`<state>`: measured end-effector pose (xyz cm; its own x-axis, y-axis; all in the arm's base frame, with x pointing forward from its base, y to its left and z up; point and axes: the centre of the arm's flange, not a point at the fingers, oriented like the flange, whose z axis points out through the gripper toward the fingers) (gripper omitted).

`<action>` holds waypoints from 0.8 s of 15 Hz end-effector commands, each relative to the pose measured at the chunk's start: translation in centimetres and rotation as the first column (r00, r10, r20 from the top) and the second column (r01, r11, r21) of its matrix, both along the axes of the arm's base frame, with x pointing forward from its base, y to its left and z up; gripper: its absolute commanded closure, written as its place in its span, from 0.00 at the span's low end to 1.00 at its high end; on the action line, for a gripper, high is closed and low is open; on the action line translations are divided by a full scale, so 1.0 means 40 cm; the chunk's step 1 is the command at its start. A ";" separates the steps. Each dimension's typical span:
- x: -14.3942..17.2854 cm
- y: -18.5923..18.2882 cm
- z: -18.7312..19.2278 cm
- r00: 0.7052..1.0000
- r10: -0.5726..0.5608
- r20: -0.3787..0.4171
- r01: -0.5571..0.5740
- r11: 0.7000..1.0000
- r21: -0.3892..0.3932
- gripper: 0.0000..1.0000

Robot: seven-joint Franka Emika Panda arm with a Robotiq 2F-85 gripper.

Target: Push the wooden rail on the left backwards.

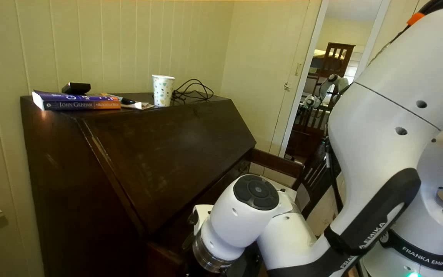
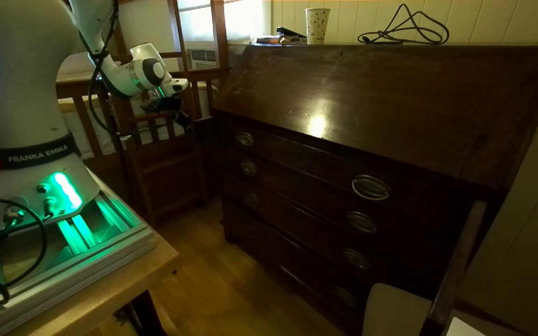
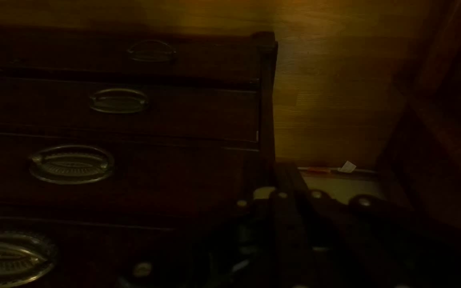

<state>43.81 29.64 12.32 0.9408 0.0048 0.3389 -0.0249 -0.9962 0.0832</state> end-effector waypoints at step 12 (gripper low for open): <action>0.039 -0.021 -0.008 0.997 -0.057 0.045 0.057 0.998 -0.009 1.00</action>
